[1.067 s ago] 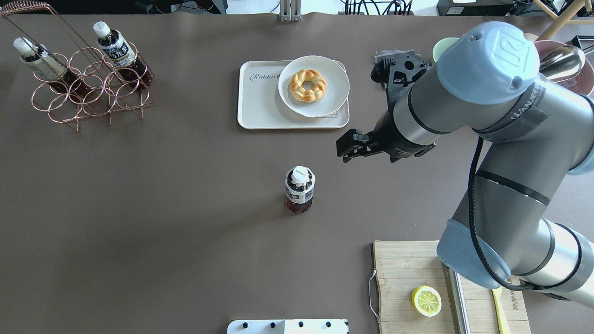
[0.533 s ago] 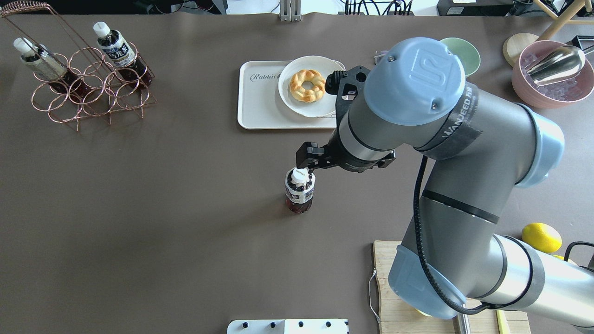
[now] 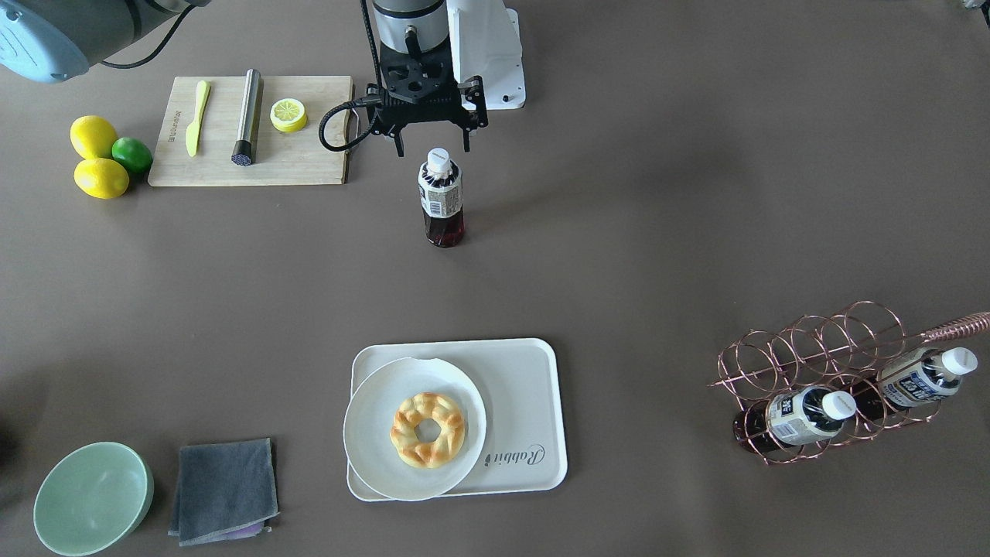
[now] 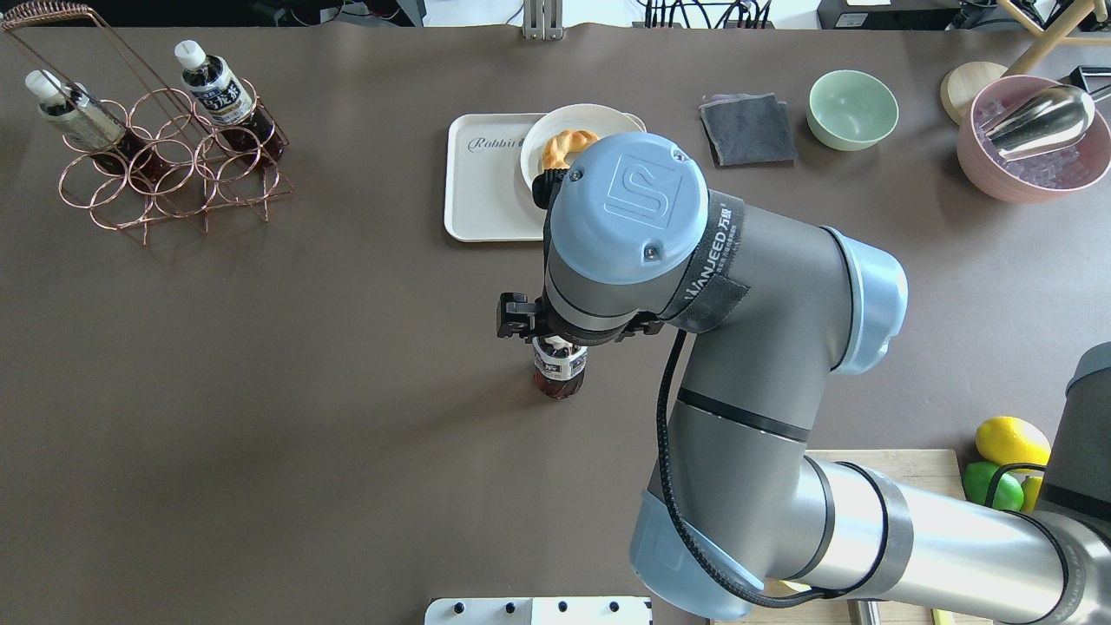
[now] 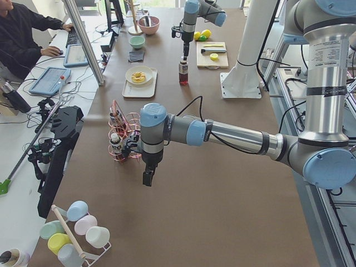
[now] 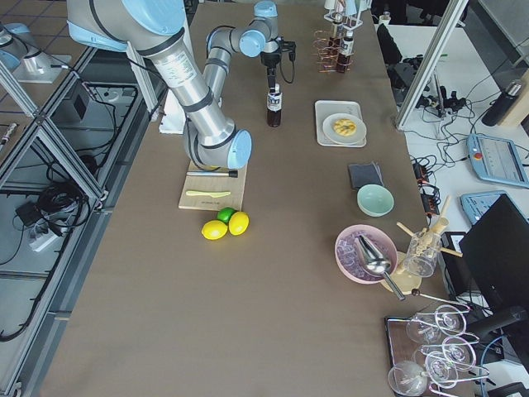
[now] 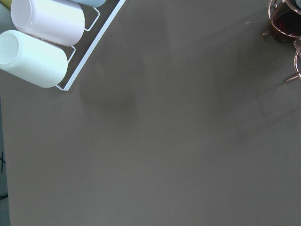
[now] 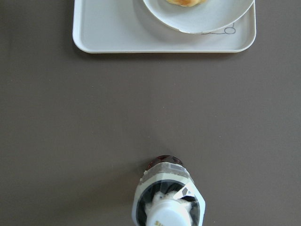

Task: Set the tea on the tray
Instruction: 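Reach the right gripper to the standing bottle and grasp its cap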

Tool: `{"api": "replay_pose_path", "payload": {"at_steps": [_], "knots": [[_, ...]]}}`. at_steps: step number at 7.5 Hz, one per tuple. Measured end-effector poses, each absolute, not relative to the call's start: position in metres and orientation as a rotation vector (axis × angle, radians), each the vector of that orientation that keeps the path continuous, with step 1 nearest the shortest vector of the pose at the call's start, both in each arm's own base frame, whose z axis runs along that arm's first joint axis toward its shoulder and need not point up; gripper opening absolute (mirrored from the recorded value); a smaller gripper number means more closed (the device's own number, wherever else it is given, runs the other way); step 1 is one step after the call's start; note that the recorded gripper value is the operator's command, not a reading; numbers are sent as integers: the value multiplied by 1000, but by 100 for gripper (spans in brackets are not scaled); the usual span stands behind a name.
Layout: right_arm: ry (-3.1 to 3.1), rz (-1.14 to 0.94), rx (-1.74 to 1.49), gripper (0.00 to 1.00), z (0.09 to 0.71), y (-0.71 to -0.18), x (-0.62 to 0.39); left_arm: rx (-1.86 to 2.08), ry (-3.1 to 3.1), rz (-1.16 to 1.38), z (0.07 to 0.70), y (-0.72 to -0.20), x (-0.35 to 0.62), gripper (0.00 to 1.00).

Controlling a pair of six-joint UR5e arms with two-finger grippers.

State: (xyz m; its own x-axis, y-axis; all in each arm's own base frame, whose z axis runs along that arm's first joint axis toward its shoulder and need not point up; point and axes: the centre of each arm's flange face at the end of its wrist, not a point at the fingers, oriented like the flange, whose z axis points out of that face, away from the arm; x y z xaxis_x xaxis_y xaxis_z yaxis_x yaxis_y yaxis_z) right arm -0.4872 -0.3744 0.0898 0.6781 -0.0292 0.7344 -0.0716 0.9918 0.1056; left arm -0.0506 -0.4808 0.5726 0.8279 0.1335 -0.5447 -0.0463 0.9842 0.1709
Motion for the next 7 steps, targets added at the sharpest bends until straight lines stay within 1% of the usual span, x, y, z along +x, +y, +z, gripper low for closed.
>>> {"api": "replay_pose_path", "payload": {"at_steps": [2, 3, 4, 5, 6, 7], "knots": [[-823, 27, 144, 70, 86, -381, -498, 151, 588, 95, 574, -481, -51, 98], [-818, 27, 148, 62, 88, -383, -502, 151, 588, 95, 574, -481, -51, 98], [-813, 28, 149, 49, 90, -384, -503, 151, 588, 94, 574, -481, -51, 98], [-811, 28, 149, 15, 92, -384, -504, 151, 588, 94, 574, -481, -51, 98], [-808, 28, 149, 0, 93, -384, -504, 152, 588, 95, 574, -481, -51, 98], [-807, 30, 149, 0, 95, -384, -503, 153, 588, 95, 573, -482, -51, 98]]}}
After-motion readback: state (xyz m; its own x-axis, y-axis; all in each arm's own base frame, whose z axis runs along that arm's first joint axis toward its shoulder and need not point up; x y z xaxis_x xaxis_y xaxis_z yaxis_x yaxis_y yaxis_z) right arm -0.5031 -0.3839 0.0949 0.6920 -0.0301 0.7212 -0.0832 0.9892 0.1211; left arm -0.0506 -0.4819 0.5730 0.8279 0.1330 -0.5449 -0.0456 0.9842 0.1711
